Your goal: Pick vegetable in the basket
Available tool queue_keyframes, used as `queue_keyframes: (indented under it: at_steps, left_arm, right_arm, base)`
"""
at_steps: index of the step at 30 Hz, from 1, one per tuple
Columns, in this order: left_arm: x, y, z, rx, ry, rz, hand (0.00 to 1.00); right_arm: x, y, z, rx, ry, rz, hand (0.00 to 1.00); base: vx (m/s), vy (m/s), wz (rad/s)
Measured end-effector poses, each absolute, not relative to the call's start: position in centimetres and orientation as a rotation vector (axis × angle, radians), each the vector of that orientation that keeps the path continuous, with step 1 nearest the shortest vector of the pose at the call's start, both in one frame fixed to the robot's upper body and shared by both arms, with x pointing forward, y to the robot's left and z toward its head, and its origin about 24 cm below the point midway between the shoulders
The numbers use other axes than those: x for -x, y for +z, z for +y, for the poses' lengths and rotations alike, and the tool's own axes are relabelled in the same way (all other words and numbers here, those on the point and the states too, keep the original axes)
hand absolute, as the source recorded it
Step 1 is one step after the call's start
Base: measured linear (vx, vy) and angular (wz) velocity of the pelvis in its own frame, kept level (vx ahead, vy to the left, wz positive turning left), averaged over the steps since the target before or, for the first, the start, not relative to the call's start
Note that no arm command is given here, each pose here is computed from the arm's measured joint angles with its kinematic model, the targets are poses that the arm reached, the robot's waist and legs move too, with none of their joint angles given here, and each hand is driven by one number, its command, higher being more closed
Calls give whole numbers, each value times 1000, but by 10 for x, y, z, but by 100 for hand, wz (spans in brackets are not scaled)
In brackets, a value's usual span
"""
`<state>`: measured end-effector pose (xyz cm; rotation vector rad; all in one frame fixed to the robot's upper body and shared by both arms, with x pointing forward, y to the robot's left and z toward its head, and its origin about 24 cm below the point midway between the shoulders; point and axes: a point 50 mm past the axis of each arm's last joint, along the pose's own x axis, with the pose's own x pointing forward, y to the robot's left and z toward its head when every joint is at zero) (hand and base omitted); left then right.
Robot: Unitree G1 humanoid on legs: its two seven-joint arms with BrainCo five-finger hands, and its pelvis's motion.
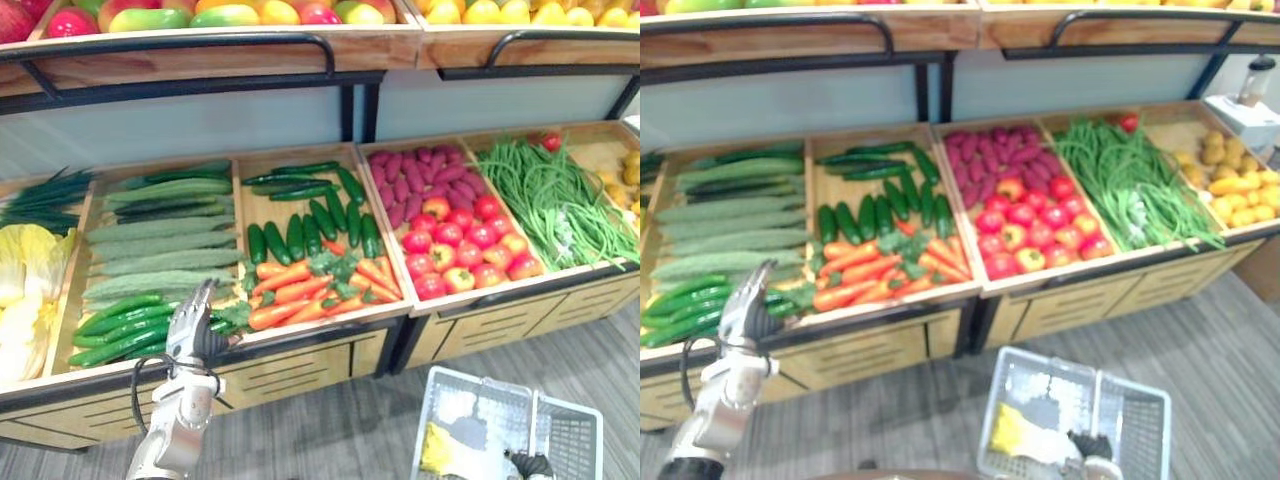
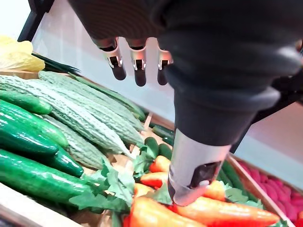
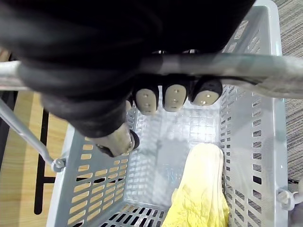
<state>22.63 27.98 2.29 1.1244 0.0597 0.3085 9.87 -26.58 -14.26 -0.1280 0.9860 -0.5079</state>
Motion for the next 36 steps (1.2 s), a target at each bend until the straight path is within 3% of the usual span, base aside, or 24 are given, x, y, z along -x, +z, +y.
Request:
queue_keyframes:
  at_steps: [6,14,26,36]
  left_arm:
    - [-235,19,293,-1184,312,120,0]
    - [-263,41,289,-1222,326,35,0]
    - [-291,53,257,-1272,229,-85,0]
    - [-299,44,251,-1311,171,-54,0]
  right_arm:
    - [-115,-134,-272,162,-500,929,100]
    - [-131,-127,-273,168,-500,872,100]
    - [-135,-124,-276,186,-510,859,100]
    - [-150,-117,-277,199,-499,814,100]
  base:
    - [-12,19,-17]
    - [-3,9,-11]
    - [2,0,-1]
    - [-8,1,-5]
